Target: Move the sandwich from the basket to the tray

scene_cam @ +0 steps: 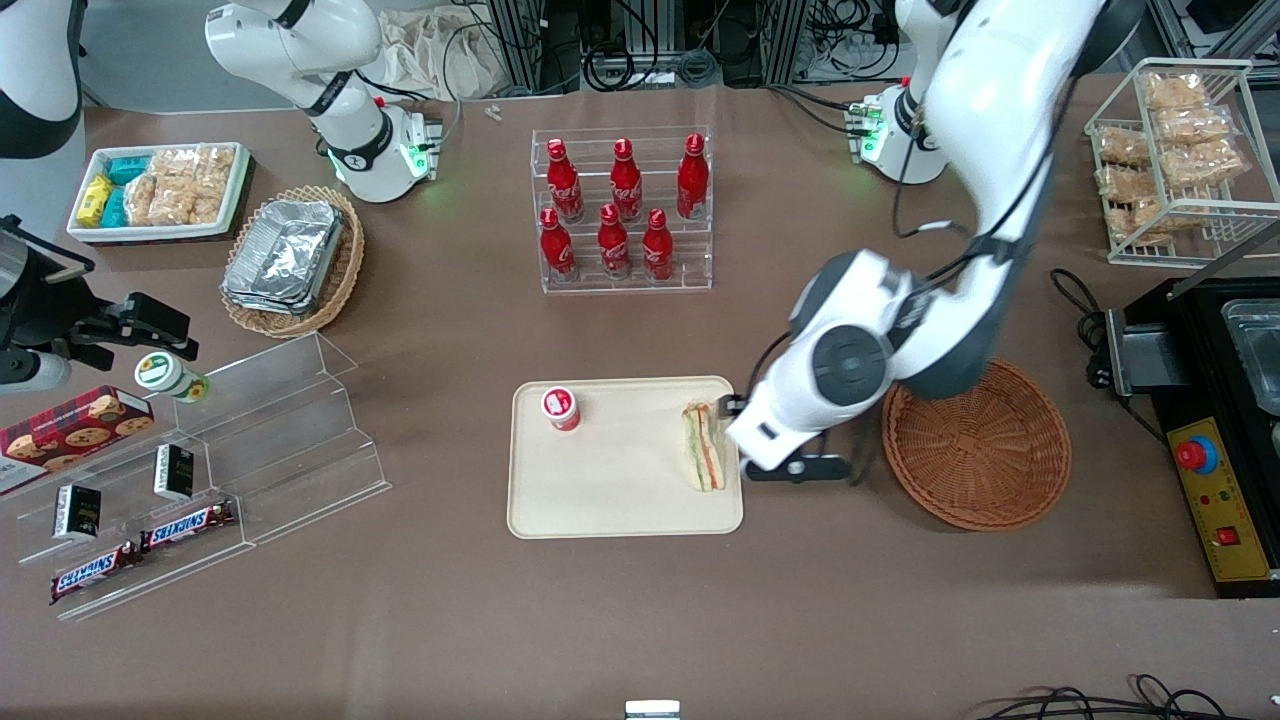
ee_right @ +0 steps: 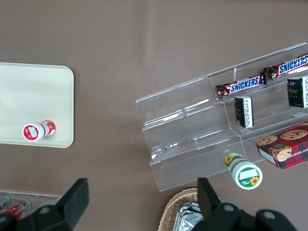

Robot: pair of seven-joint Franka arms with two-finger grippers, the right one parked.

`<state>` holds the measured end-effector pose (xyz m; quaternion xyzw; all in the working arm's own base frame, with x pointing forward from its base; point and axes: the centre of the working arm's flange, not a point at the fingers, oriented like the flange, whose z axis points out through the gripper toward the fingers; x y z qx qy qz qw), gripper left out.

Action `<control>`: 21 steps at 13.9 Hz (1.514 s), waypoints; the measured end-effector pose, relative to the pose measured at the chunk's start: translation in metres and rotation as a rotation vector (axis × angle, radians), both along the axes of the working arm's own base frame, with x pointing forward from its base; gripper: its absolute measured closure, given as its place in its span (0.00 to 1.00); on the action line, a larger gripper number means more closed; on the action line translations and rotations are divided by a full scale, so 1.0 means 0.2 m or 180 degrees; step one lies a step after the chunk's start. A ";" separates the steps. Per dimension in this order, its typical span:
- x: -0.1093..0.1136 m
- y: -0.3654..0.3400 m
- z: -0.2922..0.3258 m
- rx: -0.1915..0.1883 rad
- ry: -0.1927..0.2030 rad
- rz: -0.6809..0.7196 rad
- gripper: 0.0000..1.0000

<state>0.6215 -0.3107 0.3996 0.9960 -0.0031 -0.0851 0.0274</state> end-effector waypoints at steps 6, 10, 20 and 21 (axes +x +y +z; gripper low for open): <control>0.02 0.64 0.48 0.0057 0.0021 -0.0125 0.00; -0.01 1.00 0.76 0.0029 -0.0169 -0.0277 0.00; -0.05 1.41 0.96 0.0235 -0.0351 0.0154 0.00; -0.05 1.41 0.96 0.0236 -0.0352 0.0160 0.00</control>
